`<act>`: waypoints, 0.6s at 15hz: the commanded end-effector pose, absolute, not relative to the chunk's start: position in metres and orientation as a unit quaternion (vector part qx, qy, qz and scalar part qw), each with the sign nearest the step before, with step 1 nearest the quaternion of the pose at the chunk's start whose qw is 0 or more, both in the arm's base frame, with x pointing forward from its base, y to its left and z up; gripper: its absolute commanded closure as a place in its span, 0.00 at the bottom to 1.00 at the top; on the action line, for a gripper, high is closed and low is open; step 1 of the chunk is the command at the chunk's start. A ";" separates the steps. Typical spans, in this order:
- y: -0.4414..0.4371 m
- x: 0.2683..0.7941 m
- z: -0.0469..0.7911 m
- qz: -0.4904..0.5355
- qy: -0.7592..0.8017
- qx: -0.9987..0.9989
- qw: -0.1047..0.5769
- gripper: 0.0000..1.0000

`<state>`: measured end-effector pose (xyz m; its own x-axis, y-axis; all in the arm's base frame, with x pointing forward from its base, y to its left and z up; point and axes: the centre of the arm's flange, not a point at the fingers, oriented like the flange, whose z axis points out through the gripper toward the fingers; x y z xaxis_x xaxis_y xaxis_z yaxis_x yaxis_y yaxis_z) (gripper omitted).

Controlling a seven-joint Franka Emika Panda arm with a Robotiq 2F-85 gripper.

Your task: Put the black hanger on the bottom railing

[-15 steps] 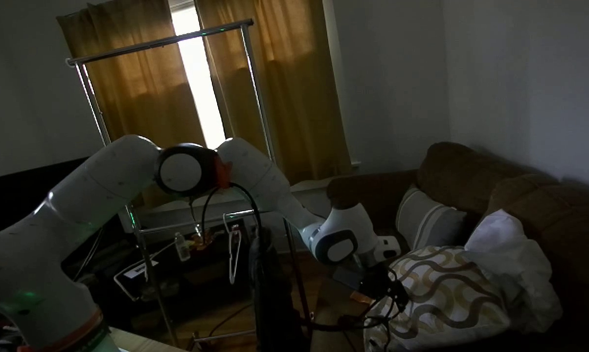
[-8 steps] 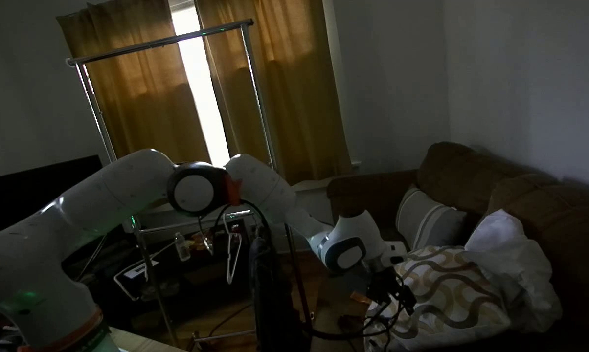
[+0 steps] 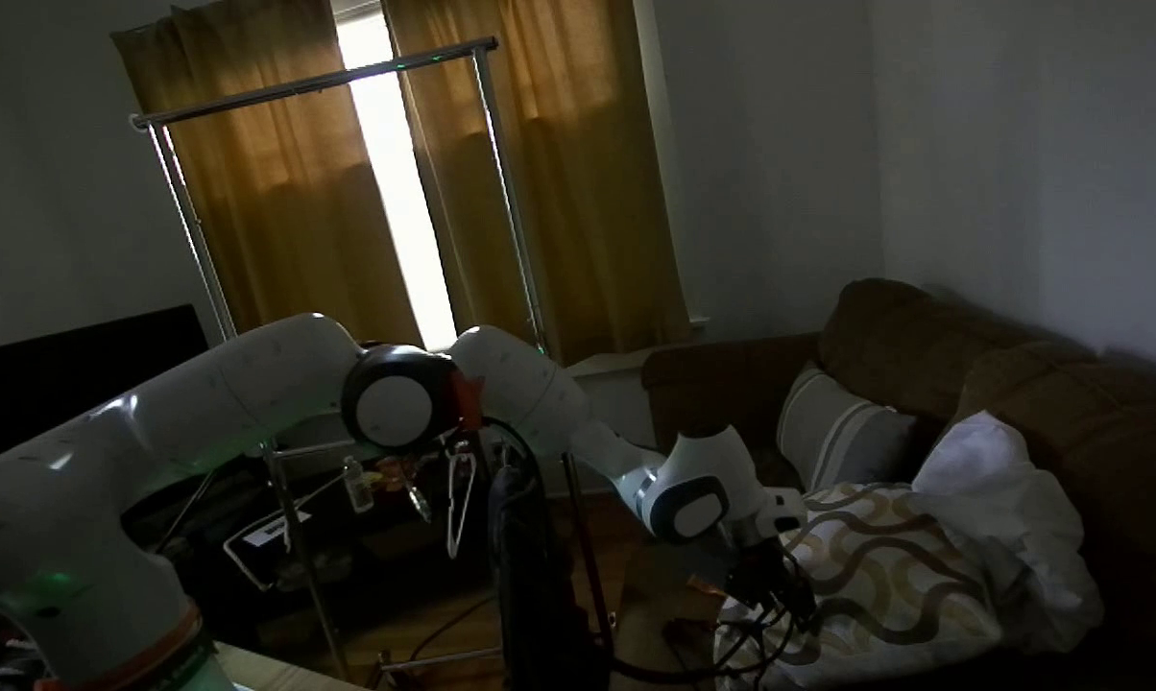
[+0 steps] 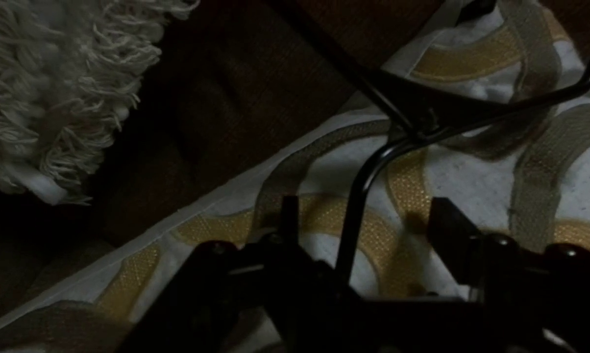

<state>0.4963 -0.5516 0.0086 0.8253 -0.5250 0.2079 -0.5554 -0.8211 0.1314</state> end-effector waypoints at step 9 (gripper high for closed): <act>-0.538 0.515 0.021 0.078 -0.262 0.959 0.081 0.99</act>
<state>0.5150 -0.5430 0.0190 0.8383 -0.5033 0.2096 -0.5335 -0.8364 0.1253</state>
